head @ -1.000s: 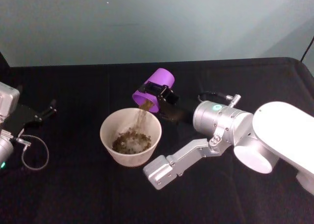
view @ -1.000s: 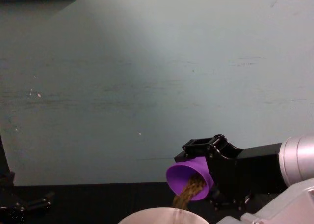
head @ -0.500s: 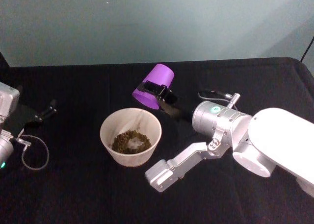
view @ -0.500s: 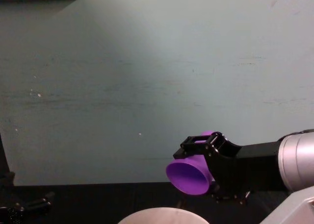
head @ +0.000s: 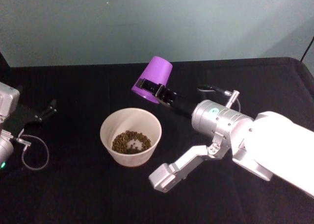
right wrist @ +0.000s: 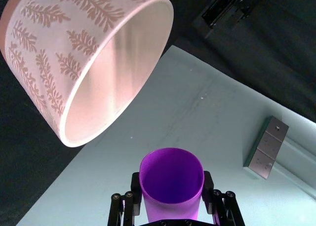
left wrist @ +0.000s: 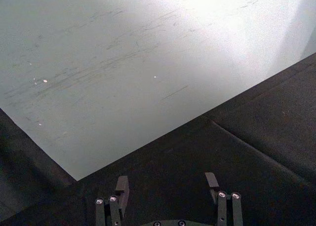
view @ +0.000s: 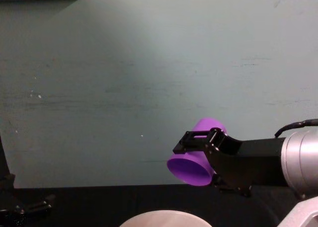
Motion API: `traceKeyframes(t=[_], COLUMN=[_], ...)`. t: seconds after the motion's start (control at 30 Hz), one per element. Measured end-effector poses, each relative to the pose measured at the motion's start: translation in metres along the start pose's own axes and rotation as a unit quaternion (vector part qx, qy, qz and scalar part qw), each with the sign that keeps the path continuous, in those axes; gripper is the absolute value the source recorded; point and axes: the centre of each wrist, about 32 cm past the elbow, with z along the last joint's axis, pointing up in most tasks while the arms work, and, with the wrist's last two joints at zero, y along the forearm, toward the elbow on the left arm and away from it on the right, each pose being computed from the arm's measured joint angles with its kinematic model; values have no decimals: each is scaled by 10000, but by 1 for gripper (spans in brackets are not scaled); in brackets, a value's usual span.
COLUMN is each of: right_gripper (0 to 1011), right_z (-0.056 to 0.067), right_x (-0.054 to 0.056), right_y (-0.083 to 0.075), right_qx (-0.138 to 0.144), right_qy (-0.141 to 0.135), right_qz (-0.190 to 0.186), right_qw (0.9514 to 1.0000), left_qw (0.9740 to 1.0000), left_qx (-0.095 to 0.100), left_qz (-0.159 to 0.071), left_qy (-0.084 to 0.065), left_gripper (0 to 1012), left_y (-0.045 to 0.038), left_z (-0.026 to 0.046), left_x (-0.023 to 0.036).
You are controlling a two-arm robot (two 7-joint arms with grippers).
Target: Pick up the cup and pour the mung beans from the cup into the bowl.
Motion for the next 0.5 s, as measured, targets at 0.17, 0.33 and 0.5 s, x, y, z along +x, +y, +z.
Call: traceKeyframes(t=[0.17, 0.33, 0.5], right_gripper=[723, 723, 723], right_z=[-11, -107, -321], right_x=[0, -9, -76], right_y=[-9, -31, -106], right_qx=[-12, 52, 232], right_qy=[80, 851, 2450], right_qz=[-9, -30, -152], right_qw=[10000, 9964, 9691], left_qw=[10000, 10000, 10000], left_qx=[0, 0, 0], left_qz=[0, 0, 0], left_qy=[0, 0, 0], left_gripper=[1000, 1000, 1000], left_y=[0, 0, 0], left_z=[0, 0, 0], left_x=[0, 0, 0])
